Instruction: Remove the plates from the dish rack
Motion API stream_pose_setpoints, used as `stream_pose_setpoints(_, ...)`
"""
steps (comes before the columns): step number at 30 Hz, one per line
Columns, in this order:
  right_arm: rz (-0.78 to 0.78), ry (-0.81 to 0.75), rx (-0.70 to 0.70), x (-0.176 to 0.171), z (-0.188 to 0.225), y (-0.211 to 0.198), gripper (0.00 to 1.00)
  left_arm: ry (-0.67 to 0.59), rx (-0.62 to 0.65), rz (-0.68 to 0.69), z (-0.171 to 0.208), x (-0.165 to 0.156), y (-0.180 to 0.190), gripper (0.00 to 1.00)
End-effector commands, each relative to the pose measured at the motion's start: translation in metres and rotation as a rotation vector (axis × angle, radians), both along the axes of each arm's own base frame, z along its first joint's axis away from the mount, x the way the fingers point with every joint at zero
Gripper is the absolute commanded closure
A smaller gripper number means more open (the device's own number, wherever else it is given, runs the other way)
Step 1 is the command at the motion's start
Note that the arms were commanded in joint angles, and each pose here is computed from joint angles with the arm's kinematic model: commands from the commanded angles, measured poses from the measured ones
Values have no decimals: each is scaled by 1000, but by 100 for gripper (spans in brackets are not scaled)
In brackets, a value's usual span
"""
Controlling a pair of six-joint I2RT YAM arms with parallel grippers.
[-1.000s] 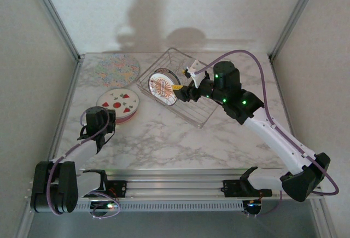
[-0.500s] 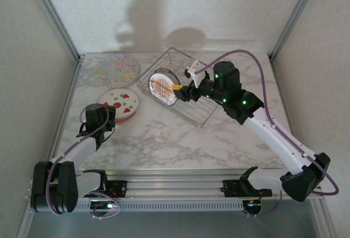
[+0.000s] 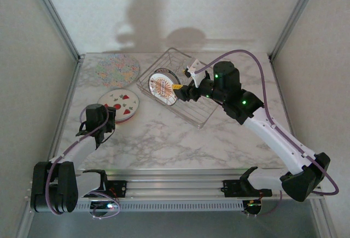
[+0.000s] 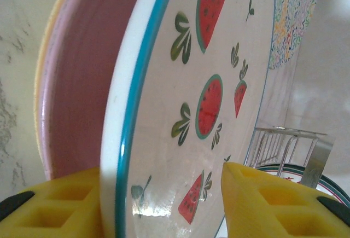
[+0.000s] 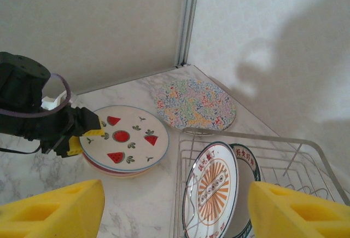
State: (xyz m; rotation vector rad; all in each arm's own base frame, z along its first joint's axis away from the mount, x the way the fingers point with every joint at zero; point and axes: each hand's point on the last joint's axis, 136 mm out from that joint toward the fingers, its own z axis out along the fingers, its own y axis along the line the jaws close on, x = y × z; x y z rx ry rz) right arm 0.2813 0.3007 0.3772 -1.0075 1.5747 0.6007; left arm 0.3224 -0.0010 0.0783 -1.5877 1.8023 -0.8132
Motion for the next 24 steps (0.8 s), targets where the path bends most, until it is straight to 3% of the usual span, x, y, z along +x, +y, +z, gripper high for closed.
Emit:
stream_pose_setpoints(1,-1,-11,22,-1,11,2,29,-15,18,4,13,4,4,52)
stream_pose_setpoints(24,-6,-6,18,0,9,2,29,110,7,-5,7,-3,2,40)
